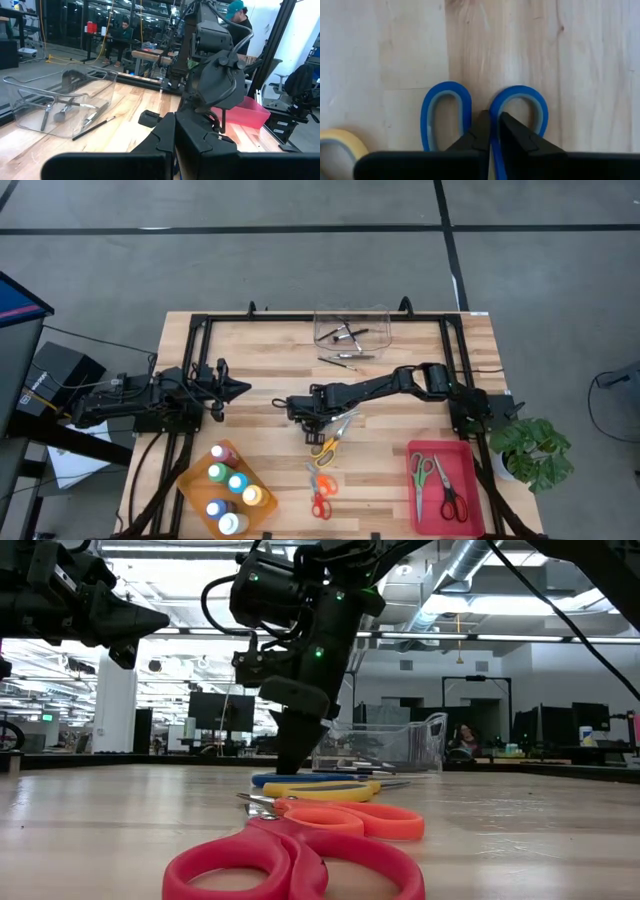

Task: Pick & Place Paint Supplies
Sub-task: Put the blue scissor into the red bin

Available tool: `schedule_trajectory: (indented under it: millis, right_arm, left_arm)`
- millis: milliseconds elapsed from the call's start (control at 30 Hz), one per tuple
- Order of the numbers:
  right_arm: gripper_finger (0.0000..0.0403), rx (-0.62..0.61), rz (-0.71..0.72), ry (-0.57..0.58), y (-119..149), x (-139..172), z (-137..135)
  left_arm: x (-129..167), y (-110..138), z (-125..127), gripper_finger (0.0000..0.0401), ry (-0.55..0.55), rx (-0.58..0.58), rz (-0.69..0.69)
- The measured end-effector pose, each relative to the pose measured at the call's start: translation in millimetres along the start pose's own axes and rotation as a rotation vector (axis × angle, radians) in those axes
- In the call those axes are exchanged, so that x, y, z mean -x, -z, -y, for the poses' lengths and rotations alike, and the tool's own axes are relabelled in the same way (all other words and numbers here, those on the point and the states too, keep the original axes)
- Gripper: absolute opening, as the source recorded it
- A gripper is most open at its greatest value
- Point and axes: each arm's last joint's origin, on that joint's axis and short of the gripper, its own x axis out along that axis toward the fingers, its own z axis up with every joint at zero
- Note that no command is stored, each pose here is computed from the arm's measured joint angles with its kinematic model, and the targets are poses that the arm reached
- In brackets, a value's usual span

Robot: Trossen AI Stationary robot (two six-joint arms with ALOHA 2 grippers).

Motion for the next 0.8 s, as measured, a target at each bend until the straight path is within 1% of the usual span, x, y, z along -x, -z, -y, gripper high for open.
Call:
schedule_trajectory:
  millis: [133,533,667,800]
  right_arm:
    - [0.0009,0.036,0.013,0.003,-1,0,-2]
    - [0.0004,0.09,0.067,-0.002,-9,11,-10]
    - [0.0005,0.102,0.06,-0.001,-8,10,-12]
    - [0.0004,0.115,0.061,-0.005,-7,19,-12]
  left_arm:
    - [0,0,0,0.0,0.0,0.0,0.0]
    - [0,0,0,0.0,0.0,0.0,0.0]
    - [0,0,0,0.0,0.0,0.0,0.0]
    - [0,0,0,0.0,0.0,0.0,0.0]
